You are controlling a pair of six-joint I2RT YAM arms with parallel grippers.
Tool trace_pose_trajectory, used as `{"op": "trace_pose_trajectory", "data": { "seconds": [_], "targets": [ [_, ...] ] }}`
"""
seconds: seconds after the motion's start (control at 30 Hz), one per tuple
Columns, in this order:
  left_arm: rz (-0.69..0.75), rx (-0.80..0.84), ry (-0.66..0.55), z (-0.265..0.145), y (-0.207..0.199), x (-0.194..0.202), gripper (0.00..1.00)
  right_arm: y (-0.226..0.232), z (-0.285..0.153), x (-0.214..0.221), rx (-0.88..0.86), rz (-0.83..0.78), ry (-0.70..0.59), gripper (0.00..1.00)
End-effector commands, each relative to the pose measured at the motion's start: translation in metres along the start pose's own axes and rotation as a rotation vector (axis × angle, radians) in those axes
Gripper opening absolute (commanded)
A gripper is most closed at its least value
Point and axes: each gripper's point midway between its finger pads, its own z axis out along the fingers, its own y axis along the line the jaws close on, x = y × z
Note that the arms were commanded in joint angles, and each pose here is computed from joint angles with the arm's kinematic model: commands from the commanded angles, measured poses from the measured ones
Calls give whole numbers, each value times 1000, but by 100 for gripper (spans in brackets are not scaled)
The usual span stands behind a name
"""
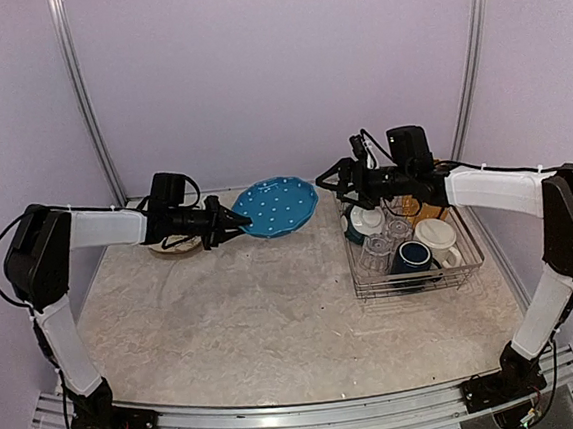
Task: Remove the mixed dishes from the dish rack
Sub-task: Pass from the right arm to the left, then place the plate on the plate.
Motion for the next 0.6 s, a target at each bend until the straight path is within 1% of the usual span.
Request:
{"op": "trace_pose_trajectory", "data": {
  "seconds": [0.0, 0.2, 0.3, 0.47, 0.57],
  "targets": [
    [138, 58, -123, -53, -37, -22, 0, 7, -21, -16, 101, -94, -44, 95],
    [104, -24, -273, -114, -8, -57, 0, -5, -45, -27, 217, -141, -74, 95],
    [43, -68, -343, -143, 15, -75, 0, -10, -59, -34, 287, -169, -96, 95],
    [-16, -104, -431, -173, 41, -102, 0, -20, -85, -47, 423, -221, -144, 97],
    [-27, -129, -483, -185, 54, -119, 0, -28, -100, -51, 500, -240, -156, 98]
  ]
}}
